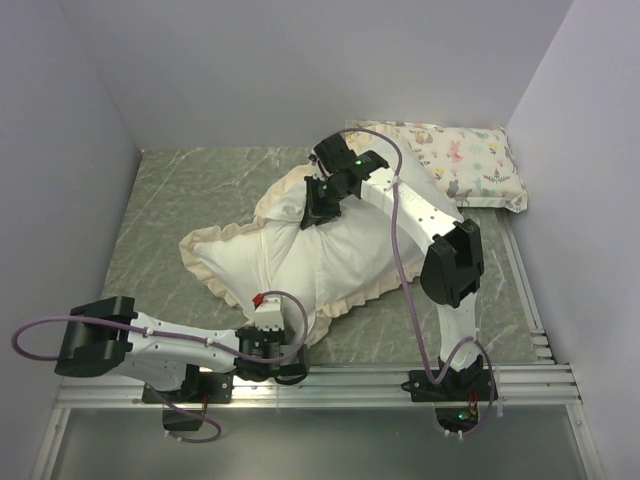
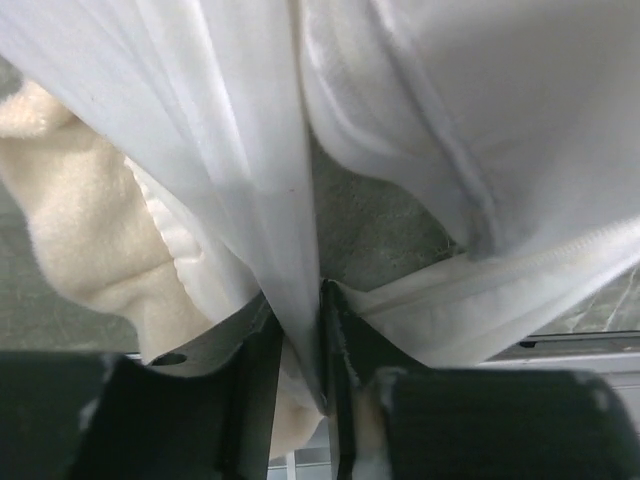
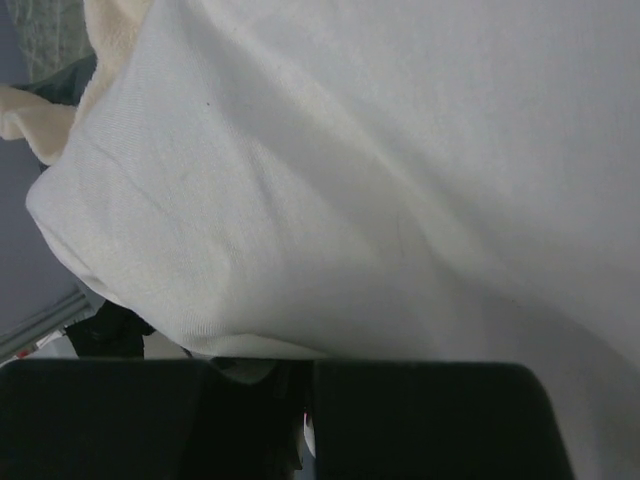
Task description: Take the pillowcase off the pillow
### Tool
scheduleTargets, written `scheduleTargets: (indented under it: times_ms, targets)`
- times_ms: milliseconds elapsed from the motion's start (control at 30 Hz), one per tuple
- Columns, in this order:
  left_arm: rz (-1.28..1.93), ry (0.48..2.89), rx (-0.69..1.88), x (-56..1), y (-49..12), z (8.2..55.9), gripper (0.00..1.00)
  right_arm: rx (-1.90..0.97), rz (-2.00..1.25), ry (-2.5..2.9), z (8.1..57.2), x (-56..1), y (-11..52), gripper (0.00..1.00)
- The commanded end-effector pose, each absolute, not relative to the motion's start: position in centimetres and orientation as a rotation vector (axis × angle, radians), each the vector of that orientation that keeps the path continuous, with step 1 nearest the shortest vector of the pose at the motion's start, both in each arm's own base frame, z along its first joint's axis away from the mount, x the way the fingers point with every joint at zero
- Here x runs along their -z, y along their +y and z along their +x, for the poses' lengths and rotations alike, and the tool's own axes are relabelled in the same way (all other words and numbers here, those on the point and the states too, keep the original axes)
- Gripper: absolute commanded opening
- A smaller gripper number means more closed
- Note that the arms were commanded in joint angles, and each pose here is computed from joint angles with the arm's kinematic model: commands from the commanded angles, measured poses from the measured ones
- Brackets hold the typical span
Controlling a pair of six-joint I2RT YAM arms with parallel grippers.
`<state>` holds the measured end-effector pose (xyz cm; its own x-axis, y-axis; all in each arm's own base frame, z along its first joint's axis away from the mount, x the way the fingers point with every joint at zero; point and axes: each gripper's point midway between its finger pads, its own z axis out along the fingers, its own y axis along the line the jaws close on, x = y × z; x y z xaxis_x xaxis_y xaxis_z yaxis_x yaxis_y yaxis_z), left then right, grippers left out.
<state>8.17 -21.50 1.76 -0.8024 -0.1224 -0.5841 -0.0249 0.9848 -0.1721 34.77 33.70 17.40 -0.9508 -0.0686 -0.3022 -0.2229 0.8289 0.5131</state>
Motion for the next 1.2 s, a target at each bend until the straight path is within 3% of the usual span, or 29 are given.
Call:
scheduleTargets:
  times_ms: [0,167,333,400,433,533,633,833,967,1167]
  targets:
    - [-0.054,2.844,0.110,0.0,-19.2,2.1,0.28,-0.666,0.033,2.147,48.7,-26.7,28.0,0.00]
    - [-0.267,2.712,0.380,-2.9,-21.6,7.5,0.26,-0.671,0.011,2.141,44.0,-24.7,26.9,0.00]
    - [-0.434,2.539,0.490,-5.5,-22.2,12.3,0.18,-0.607,-0.070,2.128,40.0,-24.3,26.8,0.02]
    - [-0.461,2.512,0.506,-5.7,-22.3,12.8,0.15,-0.547,-0.074,2.112,39.4,-25.0,26.2,0.11]
    - [-0.471,2.493,0.523,-6.0,-22.4,13.1,0.15,-0.531,-0.095,2.103,39.1,-25.3,26.2,0.26]
    - [-0.507,2.460,0.543,-6.3,-22.3,13.5,0.15,-0.511,-0.120,2.063,38.1,-26.9,26.0,0.54]
    - [-0.514,2.436,0.553,-7.0,-22.3,13.9,0.16,-0.503,-0.158,2.019,36.7,-28.7,25.8,0.68]
    - [-0.518,2.395,0.575,-10.5,-21.6,14.2,0.22,-0.586,-0.379,1.910,30.5,-31.3,29.1,0.75]
    - [-0.544,2.324,0.592,-14.8,-20.3,14.7,0.38,-0.631,-0.514,1.877,27.1,-30.1,31.6,0.75]
    - [-0.620,2.218,0.600,-18.9,-17.5,15.3,0.48,-0.707,-0.663,1.833,23.5,-28.8,34.8,0.75]
